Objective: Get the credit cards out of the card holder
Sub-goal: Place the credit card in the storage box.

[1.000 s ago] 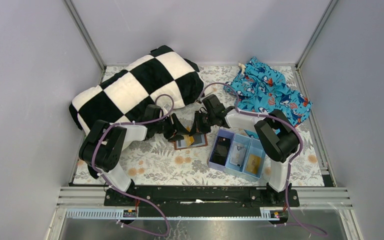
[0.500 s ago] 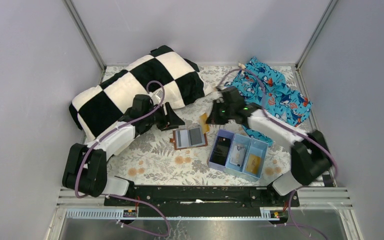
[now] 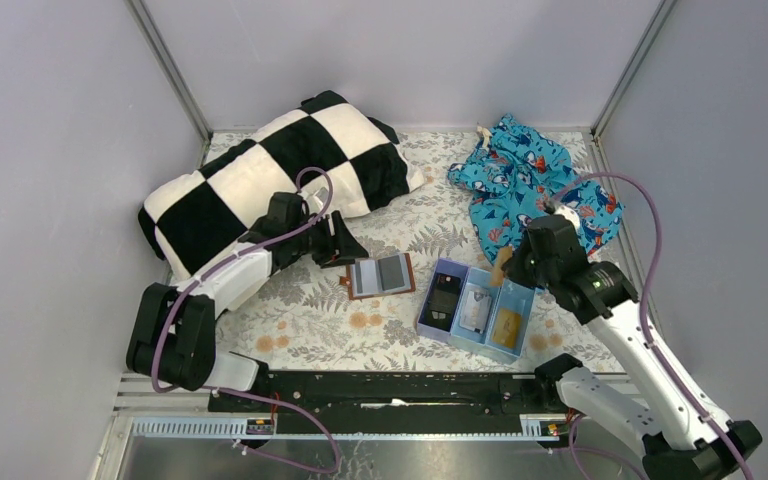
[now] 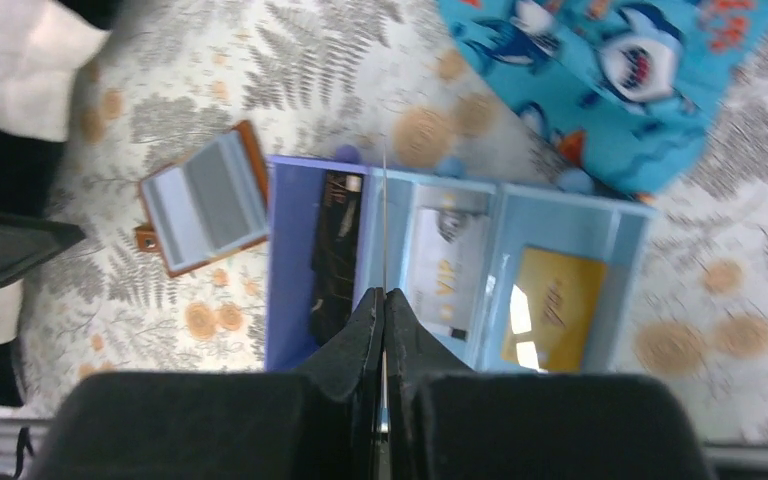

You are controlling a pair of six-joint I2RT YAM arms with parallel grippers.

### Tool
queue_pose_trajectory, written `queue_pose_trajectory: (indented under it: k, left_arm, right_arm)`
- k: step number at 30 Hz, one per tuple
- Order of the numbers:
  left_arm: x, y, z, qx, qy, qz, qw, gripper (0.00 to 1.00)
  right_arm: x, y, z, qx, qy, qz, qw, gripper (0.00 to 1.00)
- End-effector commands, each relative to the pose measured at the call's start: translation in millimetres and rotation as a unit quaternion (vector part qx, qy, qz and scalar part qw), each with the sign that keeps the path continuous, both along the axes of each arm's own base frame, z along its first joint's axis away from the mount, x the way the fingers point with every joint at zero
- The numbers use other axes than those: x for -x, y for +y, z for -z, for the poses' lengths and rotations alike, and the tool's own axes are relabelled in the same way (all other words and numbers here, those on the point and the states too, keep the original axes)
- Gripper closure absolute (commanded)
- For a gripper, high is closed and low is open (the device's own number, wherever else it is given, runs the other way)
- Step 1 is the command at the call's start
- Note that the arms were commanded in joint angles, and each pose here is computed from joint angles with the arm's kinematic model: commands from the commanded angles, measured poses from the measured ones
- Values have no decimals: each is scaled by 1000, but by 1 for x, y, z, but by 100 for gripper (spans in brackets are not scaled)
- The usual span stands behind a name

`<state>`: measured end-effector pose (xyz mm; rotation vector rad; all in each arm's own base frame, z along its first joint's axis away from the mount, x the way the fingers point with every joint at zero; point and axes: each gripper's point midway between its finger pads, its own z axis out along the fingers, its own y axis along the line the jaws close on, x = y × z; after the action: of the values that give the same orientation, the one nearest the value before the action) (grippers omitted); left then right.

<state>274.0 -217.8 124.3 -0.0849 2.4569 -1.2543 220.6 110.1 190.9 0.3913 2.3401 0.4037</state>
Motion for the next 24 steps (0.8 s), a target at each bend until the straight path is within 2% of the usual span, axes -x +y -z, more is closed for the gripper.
queue_pose_trajectory:
  k: [1, 6, 10, 17, 19, 21, 23, 24]
  left_arm:
    - [-9, -4, -5, 9, -21, 8, 1000, 43]
    - [-5, -4, 4, 5, -6, 14, 1000, 43]
    - [-6, -4, 6, 4, -6, 15, 1000, 43]
    - [-7, -6, 6, 7, -5, 20, 1000, 43]
    - [-7, -6, 5, 9, -6, 20, 1000, 43]
    - [-6, -6, 5, 10, -6, 22, 1000, 43]
    - [-6, -6, 5, 9, -6, 21, 1000, 42]
    - [-6, -6, 6, 9, -6, 21, 1000, 42]
  right_arm:
    - [36, -46, 31, 64, 76, 103, 990, 100]
    - [49, -58, 47, 83, 107, 131, 982, 100]
    - [54, -48, 68, 62, 121, 114, 984, 100]
    - [60, -9, 106, -16, 152, 47, 987, 100]
    - [61, -10, 113, -16, 154, 52, 987, 100]
    - [64, -21, 119, 5, 165, 77, 983, 87]
    - [68, -30, 118, 27, 175, 94, 980, 62]
    - [67, -31, 117, 29, 174, 96, 980, 56]
